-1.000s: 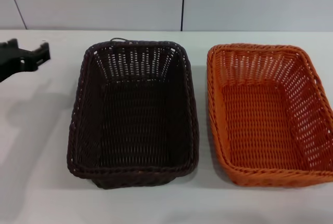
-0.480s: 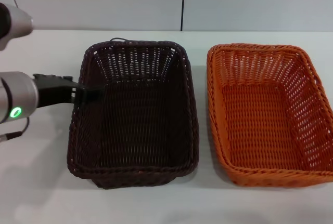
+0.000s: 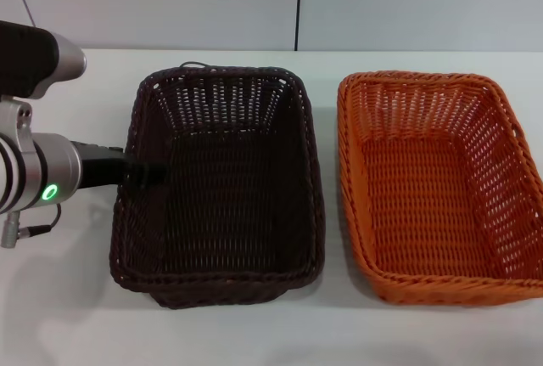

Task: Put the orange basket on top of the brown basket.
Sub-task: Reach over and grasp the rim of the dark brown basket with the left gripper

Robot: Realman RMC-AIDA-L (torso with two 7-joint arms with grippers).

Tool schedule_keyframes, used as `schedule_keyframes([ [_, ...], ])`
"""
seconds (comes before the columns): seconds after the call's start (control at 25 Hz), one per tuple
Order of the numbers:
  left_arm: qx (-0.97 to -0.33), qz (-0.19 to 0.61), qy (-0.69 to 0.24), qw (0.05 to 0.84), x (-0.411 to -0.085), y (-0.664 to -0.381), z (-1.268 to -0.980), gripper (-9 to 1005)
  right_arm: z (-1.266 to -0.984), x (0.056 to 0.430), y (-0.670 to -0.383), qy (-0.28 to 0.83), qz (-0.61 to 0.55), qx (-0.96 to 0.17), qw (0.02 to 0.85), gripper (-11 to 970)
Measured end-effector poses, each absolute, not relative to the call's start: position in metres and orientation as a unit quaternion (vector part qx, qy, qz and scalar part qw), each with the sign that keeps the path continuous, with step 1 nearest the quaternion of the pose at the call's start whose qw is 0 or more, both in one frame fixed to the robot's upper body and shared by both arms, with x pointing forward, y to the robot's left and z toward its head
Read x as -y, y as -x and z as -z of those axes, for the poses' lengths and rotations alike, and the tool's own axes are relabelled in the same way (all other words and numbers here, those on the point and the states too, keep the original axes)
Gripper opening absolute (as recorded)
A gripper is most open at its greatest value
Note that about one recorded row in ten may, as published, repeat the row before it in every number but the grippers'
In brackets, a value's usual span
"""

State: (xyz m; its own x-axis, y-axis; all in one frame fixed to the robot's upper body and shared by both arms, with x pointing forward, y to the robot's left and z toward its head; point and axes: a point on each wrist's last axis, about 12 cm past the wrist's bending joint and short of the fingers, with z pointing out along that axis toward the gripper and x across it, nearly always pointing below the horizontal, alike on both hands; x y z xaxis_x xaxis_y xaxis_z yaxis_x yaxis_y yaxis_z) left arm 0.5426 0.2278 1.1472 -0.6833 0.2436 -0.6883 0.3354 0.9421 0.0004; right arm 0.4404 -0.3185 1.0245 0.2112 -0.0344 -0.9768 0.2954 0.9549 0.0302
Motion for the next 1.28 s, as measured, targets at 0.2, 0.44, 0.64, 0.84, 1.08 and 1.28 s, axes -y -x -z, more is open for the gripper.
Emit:
schedule_keyframes([
  [0.2,-0.919,0.062,-0.158,0.355,-0.226,-0.547,-1.137,698,-1.024,0.319,-0.440,-0.105,0.107,-0.620,0.770,710],
  [0.44,-0.922,0.062,-0.160,0.348,-0.223,-0.551,-1.132,658,-1.024,0.319,-0.440,-0.105,0.108,-0.620,0.770,709],
  [0.64,-0.920,0.064,-0.160,0.351,-0.223,-0.550,-1.135,624,-1.024,0.320,-0.440,-0.106,0.109,-0.619,0.770,709],
  [0.84,-0.919,0.063,-0.162,0.353,-0.223,-0.550,-1.135,591,-1.025,0.321,-0.440,-0.108,0.112,-0.617,0.771,709],
  [1.08,-0.919,0.059,-0.171,0.350,-0.223,-0.550,-1.136,315,-1.025,0.321,-0.440,-0.108,0.113,-0.616,0.772,710],
  [1.28,-0.911,0.046,-0.211,0.352,-0.224,-0.552,-1.140,259,-1.026,0.321,-0.440,-0.107,0.112,-0.615,0.773,710],
])
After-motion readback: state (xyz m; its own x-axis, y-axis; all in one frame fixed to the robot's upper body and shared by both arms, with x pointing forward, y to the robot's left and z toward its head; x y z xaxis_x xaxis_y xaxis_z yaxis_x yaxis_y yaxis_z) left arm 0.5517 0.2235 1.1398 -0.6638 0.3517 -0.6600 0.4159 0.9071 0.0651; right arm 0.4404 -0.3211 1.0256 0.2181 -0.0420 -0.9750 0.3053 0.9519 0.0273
